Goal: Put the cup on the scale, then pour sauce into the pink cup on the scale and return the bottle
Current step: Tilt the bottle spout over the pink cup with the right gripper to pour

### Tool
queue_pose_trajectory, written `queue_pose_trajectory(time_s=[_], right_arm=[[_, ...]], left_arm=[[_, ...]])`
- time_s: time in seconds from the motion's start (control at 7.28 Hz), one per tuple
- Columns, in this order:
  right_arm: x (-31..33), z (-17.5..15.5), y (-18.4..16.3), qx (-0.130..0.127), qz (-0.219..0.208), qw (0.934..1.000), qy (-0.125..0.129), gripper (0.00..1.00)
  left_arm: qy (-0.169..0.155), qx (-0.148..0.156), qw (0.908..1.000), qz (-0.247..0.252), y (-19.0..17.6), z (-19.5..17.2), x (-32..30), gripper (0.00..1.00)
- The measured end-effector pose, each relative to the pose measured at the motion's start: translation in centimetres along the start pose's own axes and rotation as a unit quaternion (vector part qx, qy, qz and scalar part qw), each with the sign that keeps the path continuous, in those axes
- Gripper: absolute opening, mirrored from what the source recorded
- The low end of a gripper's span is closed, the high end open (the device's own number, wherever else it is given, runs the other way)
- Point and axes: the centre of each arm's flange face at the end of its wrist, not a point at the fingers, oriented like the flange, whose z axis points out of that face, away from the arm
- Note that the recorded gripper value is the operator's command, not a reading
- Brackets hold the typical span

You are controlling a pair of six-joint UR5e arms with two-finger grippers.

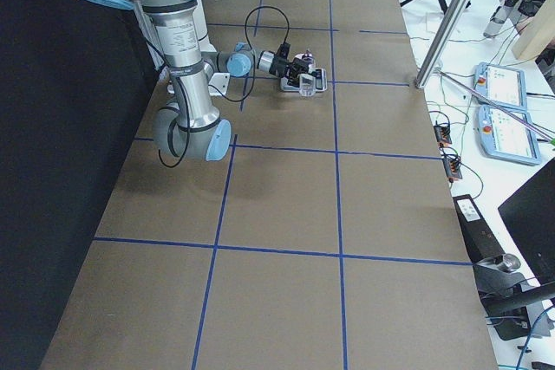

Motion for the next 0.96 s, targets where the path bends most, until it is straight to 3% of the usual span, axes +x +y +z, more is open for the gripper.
queue_pose_trajectory(time_s=[0.27,0.96], right_arm=[[0.0,0.0,-0.1,-0.001,-0.067,0.9977,0.011,0.0],[0.8,-0.4,-1.2,0.002,-0.142,0.9897,0.016,0.0]], left_arm=[[0.0,-0.001,1.0,-0.001,0.0,0.1,0.0,0.6],[0.0,-0.002,1.0,-0.004,0.1,0.2,0.1,0.61]])
